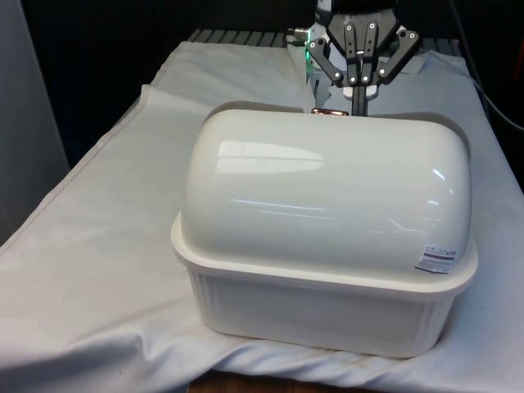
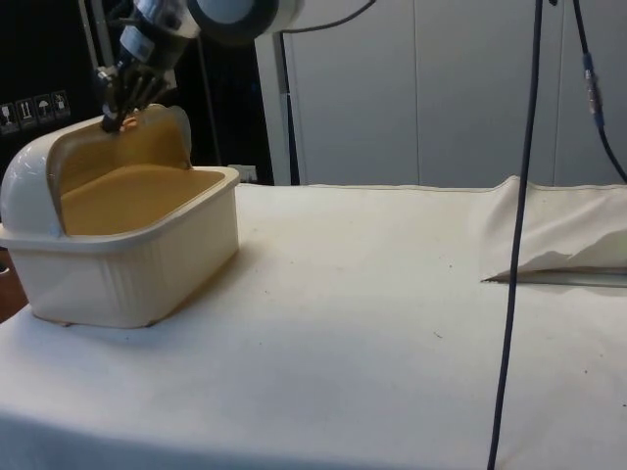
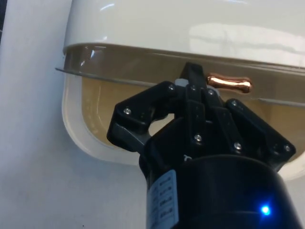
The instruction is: Open the lid, then close it.
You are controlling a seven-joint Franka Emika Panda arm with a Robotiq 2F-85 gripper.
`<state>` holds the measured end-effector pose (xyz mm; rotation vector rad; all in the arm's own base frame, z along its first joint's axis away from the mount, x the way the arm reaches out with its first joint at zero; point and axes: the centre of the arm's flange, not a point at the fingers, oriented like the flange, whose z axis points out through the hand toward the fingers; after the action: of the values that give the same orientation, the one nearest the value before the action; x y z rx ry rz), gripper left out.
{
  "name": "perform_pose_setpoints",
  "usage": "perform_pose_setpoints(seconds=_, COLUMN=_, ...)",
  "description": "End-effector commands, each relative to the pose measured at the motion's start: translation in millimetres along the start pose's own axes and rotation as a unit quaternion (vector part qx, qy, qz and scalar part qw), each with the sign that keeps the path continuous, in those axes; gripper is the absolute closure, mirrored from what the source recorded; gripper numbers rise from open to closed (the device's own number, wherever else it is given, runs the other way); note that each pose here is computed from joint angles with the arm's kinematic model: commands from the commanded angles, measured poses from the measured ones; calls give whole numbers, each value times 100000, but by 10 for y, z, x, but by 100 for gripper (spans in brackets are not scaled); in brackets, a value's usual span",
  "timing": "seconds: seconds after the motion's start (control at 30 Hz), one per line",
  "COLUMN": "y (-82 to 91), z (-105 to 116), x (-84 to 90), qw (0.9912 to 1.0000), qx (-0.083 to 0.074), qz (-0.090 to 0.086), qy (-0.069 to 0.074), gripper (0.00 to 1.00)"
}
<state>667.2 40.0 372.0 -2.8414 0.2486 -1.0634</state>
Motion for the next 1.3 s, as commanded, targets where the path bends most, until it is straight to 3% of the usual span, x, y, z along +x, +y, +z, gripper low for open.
perform_pose_setpoints(seconds=0.0, y=4, z=3, x=-15, qw=100000, qx=-35, qz=101, qy=-146, gripper=100)
perform_pose_setpoints(seconds=0.03, y=43, z=52, x=-84, qw=99992, qx=-814, qz=658, qy=-764, gripper=100)
perform_pose_setpoints(seconds=0.27, y=40, z=6, x=-187, qw=99969, qx=-892, qz=1091, qy=-2032, gripper=100)
perform_pose_setpoints(seconds=0.3, y=7, z=-50, x=-134, qw=99988, qx=-201, qz=671, qy=-1392, gripper=100)
perform_pose_setpoints(seconds=0.33, y=43, z=-11, x=-194, qw=99965, qx=-916, qz=1165, qy=-2182, gripper=100)
perform_pose_setpoints(seconds=0.57, y=29, z=-110, x=-310, qw=99898, qx=-1030, qz=1204, qy=-4219, gripper=100)
perform_pose_setpoints(seconds=0.6, y=12, z=-145, x=-275, qw=99920, qx=-610, qz=800, qy=-3866, gripper=100)
perform_pose_setpoints(seconds=0.87, y=-34, z=-173, x=-514, qw=99712, qx=-1115, qz=941, qy=-7446, gripper=100)
perform_pose_setpoints(seconds=0.93, y=-62, z=-179, x=-588, qw=99625, qx=-1083, qz=842, qy=-8538, gripper=100)
perform_pose_setpoints(seconds=0.97, y=-70, z=-161, x=-560, qw=99667, qx=-752, qz=433, qy=-8106, gripper=100)
perform_pose_setpoints(seconds=1.0, y=-73, z=-178, x=-615, qw=99590, qx=-1077, qz=742, qy=-8951, gripper=100)
perform_pose_setpoints(seconds=1.17, y=-114, z=-199, x=-725, qw=99429, qx=-1054, qz=579, qy=-10606, gripper=100)
perform_pose_setpoints(seconds=1.27, y=-140, z=-223, x=-819, qw=99278, qx=-1067, qz=454, qy=-11942, gripper=100)
